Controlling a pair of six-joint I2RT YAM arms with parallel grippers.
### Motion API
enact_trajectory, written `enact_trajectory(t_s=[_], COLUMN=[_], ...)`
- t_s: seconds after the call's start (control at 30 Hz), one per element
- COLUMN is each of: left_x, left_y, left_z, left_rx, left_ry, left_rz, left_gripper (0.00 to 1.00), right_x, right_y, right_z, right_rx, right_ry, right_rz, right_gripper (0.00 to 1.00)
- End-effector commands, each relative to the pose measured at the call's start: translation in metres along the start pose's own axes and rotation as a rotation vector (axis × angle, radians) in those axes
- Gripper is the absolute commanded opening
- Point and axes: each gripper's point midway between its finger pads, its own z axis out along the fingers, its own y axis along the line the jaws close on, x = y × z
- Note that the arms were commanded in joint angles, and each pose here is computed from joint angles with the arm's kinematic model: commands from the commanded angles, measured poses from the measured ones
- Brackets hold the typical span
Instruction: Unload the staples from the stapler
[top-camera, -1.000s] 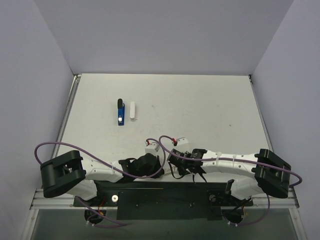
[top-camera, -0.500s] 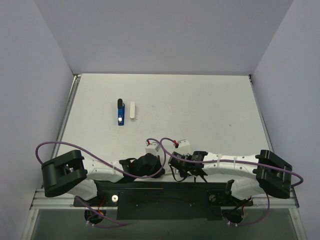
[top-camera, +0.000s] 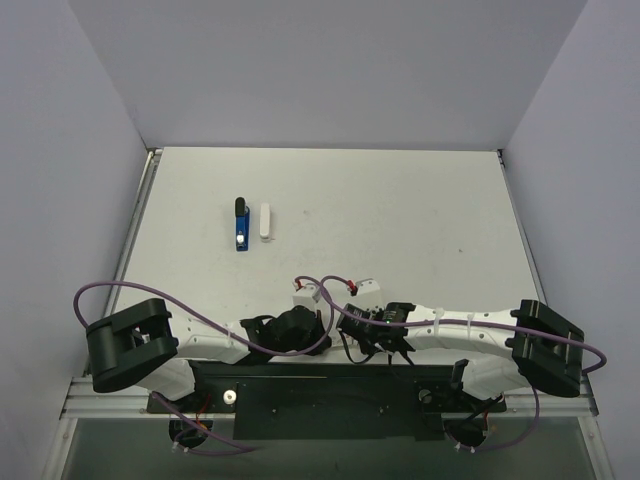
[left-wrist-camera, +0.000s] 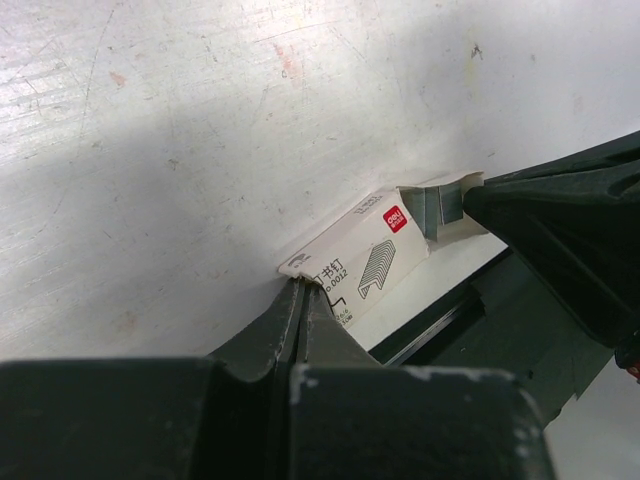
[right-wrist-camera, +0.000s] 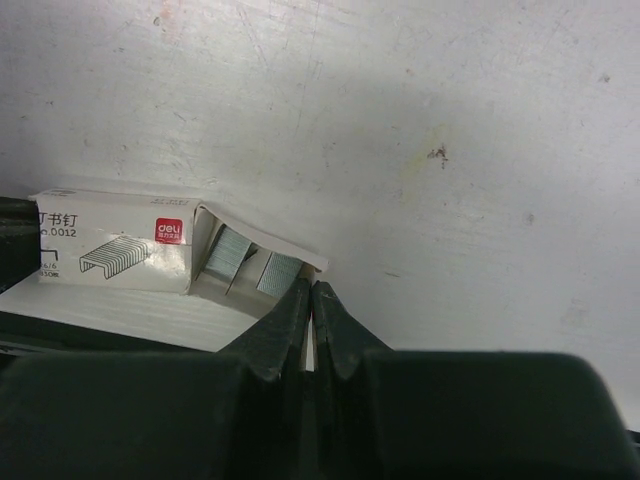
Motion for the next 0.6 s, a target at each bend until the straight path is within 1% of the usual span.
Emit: enact_trajectory(t_s=[0.0, 0.33, 0.57], left_x=[0.007, 0.009, 0.007], left_y=[0.013, 0.019, 0.022], left_z=[0.000, -0.003, -0.007], left_rx=[-0.041, -0.045, -0.049], left_ry=[0.031, 0.031, 0.019], left_rz=[0.060, 0.095, 0.085], left_gripper=[0.00, 0.00, 0.00], right_x=[-0.011, -0.024, -0.021], right_y=[0.004, 0.007, 0.010], right_z=[-0.002, 0.002, 0.004], right_rx=[0.008, 0.005, -0.010], right_ry=[-0.034, -0.059, -0.049], right_rz=[-0.015, -0.015, 0.017], right_gripper=[0.00, 0.00, 0.00])
